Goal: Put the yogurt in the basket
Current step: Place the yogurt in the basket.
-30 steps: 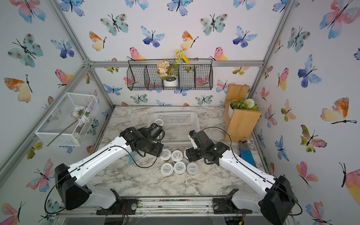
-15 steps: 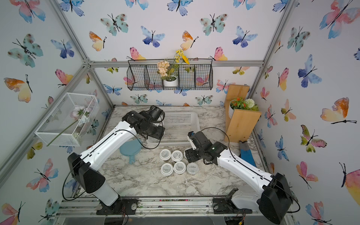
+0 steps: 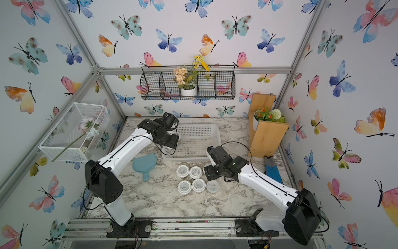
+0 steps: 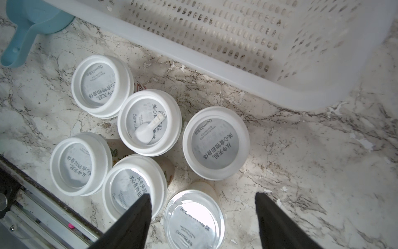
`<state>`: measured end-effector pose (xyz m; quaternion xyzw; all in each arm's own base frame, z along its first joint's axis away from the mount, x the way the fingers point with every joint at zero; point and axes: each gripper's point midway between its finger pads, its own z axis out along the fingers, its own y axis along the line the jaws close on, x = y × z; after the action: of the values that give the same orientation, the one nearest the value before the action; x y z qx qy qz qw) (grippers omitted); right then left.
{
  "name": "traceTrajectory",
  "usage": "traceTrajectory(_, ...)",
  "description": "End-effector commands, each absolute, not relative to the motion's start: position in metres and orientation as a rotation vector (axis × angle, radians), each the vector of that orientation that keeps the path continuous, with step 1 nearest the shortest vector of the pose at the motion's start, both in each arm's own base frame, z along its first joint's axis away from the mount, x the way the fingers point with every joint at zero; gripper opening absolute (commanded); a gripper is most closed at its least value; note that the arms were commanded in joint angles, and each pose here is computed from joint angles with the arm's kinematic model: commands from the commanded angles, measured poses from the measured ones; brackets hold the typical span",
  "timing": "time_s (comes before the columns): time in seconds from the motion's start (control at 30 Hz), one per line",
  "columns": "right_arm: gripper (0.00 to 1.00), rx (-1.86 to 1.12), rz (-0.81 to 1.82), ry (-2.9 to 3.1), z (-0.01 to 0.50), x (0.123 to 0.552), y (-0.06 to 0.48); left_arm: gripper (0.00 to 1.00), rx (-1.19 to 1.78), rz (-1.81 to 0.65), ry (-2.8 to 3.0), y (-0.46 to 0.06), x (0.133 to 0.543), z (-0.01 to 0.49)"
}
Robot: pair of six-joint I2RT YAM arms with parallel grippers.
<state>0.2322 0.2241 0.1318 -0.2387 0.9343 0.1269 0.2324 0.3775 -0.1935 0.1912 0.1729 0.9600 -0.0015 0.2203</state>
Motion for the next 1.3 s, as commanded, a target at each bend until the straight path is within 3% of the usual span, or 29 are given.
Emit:
traceTrajectory(0.0,0.79,-0.652,0.293,2.598,0.124,0.229,0.217,0.67,0.5,-0.044,2.681,-0.199,0.383,0.168)
traceTrajectory(0.77,0.8,-0.644,0.265,2.605,0.121,0.232,0.215,0.66,0.486,-0.072,2.76,-0.193,0.402,0.108)
traceTrajectory(1.27,0.8,-0.65,0.261,2.614,0.118,0.231,0.215,0.67,0.486,-0.03,2.787,-0.183,0.4,0.098)
